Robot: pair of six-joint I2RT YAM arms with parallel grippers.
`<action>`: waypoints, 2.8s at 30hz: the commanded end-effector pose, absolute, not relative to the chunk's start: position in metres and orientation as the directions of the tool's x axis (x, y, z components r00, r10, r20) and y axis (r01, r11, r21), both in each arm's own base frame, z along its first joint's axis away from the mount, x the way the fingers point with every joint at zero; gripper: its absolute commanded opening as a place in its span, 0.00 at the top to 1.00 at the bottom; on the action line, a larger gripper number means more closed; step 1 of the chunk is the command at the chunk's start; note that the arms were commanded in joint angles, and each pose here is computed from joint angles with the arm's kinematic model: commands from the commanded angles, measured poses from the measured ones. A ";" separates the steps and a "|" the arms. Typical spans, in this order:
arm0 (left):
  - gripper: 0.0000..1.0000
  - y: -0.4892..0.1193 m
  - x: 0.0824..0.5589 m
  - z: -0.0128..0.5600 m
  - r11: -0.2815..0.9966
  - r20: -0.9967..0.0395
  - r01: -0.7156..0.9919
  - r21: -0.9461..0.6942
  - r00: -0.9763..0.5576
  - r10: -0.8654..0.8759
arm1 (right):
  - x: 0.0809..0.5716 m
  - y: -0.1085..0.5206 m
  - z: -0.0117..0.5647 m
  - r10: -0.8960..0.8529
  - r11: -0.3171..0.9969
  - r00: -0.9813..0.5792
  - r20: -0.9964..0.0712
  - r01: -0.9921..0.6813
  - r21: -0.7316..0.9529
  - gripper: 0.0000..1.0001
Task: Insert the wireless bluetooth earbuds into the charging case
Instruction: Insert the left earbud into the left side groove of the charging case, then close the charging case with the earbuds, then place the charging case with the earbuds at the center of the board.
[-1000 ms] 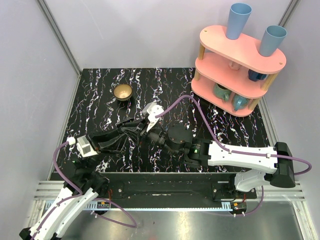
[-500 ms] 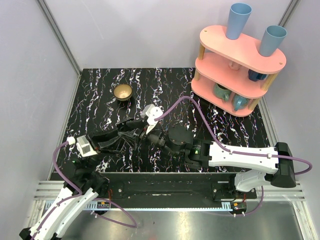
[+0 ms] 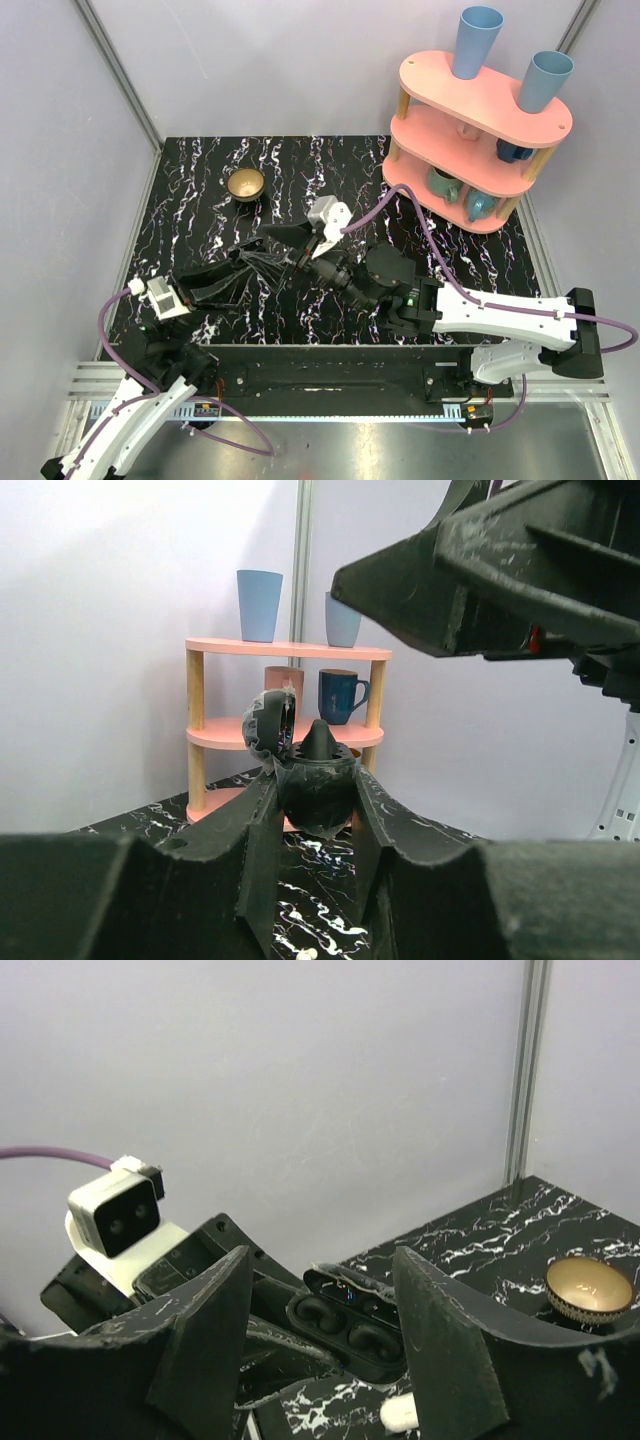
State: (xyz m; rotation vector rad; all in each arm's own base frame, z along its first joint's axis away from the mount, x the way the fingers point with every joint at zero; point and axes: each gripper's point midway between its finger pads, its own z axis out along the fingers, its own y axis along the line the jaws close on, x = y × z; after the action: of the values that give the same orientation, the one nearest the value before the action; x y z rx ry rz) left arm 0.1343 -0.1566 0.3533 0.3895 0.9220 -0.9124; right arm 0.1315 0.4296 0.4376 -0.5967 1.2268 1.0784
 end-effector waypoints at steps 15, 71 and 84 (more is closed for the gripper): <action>1.00 -0.165 0.118 0.364 0.507 -0.817 0.861 -0.031 0.271 -0.509 | 0.178 0.390 0.449 0.342 0.625 -0.129 -0.931 -0.709 0.328 0.27; 1.00 -0.170 0.217 0.283 0.705 -0.841 0.459 -0.541 -0.280 -0.463 | 0.221 0.273 0.317 0.332 0.810 -0.370 -0.868 -0.360 0.463 0.00; 1.00 -0.226 0.253 0.264 0.545 -0.746 0.511 -0.665 -0.477 -0.465 | 0.200 0.260 0.285 0.325 0.780 -0.462 -0.825 -0.362 0.510 0.00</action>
State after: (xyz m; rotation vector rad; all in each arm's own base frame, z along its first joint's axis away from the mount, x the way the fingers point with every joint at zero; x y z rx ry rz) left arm 0.2427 -0.2049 0.2227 0.0105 1.8516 -0.9619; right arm 0.2035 0.2663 0.2734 -0.0691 1.9135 0.7358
